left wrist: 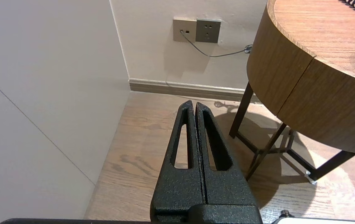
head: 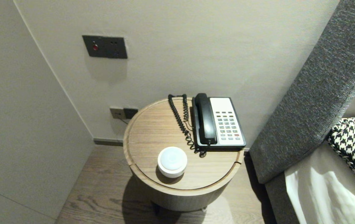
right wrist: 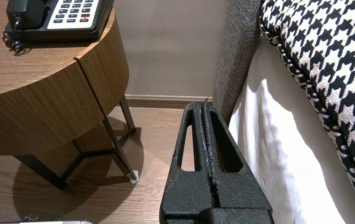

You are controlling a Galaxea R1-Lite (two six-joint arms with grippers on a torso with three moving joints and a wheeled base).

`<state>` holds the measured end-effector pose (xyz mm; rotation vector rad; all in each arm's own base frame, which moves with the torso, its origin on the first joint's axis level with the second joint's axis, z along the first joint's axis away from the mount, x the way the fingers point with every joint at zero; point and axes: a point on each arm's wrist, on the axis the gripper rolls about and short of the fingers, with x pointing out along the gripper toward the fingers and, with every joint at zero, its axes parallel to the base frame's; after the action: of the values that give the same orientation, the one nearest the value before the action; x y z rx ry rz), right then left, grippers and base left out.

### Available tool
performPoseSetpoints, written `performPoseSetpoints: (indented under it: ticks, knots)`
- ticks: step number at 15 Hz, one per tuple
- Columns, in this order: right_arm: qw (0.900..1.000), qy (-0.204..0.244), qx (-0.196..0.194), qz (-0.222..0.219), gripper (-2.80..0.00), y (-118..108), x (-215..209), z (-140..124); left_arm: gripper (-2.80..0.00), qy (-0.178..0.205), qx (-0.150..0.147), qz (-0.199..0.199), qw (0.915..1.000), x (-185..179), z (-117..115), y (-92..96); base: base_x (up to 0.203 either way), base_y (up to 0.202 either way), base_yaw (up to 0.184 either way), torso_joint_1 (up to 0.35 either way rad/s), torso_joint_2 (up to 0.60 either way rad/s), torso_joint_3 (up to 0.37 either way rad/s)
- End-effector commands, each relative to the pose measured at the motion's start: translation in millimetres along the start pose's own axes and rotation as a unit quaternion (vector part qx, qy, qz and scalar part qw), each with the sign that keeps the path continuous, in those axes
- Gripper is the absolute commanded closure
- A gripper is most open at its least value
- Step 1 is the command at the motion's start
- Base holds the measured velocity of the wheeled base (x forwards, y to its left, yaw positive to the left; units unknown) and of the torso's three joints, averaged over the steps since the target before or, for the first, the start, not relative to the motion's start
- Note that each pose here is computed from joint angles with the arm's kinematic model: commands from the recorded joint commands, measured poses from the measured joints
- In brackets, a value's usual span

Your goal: Open the nightstand drawer

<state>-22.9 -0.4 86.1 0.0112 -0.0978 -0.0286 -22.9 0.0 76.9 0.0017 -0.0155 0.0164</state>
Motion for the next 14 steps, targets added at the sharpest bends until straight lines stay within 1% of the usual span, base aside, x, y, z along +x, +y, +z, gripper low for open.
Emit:
performPoseSetpoints:
  ticks: [1,14]
  knots:
    - [1.000,0.020,-0.001,0.001,0.00,0.0,2.2,-11.2,0.00,-0.001,0.000,0.000,1.0000,0.0,0.1,0.0,0.000,0.000,0.000,0.000,0.00,0.000]
    - [1.000,0.016,-0.003,0.001,0.00,0.0,2.1,-10.6,0.00,-0.001,0.000,0.000,1.0000,0.0,0.1,0.0,0.000,0.000,0.000,0.000,0.00,0.000]
